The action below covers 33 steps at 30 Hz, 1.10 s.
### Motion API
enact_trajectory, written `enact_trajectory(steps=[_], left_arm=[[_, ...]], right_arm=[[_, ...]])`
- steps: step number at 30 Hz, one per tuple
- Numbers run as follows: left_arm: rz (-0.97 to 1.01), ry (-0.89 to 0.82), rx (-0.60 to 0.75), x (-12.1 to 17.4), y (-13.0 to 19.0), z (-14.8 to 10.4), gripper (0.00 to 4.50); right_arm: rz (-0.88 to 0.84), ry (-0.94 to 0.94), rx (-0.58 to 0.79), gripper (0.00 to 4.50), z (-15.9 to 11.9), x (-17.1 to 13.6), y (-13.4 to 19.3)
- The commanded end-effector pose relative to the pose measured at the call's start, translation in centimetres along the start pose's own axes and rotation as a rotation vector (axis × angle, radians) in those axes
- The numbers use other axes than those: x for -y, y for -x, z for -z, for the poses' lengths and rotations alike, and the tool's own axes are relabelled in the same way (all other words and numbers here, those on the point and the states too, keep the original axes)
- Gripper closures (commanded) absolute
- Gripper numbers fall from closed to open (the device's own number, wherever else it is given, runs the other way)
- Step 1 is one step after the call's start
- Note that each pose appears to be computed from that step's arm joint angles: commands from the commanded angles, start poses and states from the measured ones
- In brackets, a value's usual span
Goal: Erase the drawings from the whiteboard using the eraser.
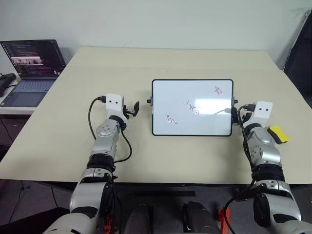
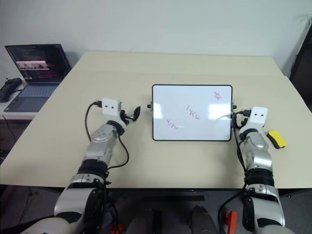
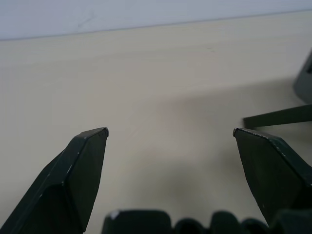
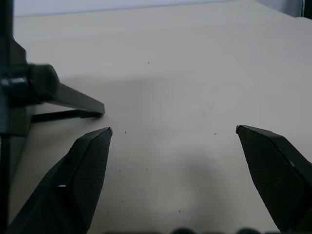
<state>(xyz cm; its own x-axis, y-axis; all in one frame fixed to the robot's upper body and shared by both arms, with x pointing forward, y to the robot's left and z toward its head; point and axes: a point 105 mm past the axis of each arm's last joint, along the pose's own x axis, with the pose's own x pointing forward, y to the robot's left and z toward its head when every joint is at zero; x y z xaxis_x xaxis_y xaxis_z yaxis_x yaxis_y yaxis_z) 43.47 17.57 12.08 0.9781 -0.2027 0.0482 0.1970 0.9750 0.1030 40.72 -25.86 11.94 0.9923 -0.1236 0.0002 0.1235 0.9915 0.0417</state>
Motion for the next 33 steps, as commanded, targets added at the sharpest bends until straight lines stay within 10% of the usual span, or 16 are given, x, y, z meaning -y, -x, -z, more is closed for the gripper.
enact_trajectory(steps=[1,18,25,33], left_arm=[[0.008,-0.014,0.055,-0.3,-0.5,-2.1,0.00],[0.082,-0.081,0.056,-3.4,1.1,-3.7,0.00],[0.392,-0.107,0.061,-4.3,4.8,-8.3,0.00],[1.024,-0.015,0.057,6.8,8.9,-12.2,0.00]], right_arm=[[-0.029,0.004,0.042,0.03,-1.1,-1.2,-0.3],[0.011,0.082,0.007,0.03,-0.4,1.9,1.1],[-0.069,0.142,0.023,0.03,-3.4,3.4,2.0],[-0.089,0.159,0.009,0.03,-7.2,6.2,4.8]])
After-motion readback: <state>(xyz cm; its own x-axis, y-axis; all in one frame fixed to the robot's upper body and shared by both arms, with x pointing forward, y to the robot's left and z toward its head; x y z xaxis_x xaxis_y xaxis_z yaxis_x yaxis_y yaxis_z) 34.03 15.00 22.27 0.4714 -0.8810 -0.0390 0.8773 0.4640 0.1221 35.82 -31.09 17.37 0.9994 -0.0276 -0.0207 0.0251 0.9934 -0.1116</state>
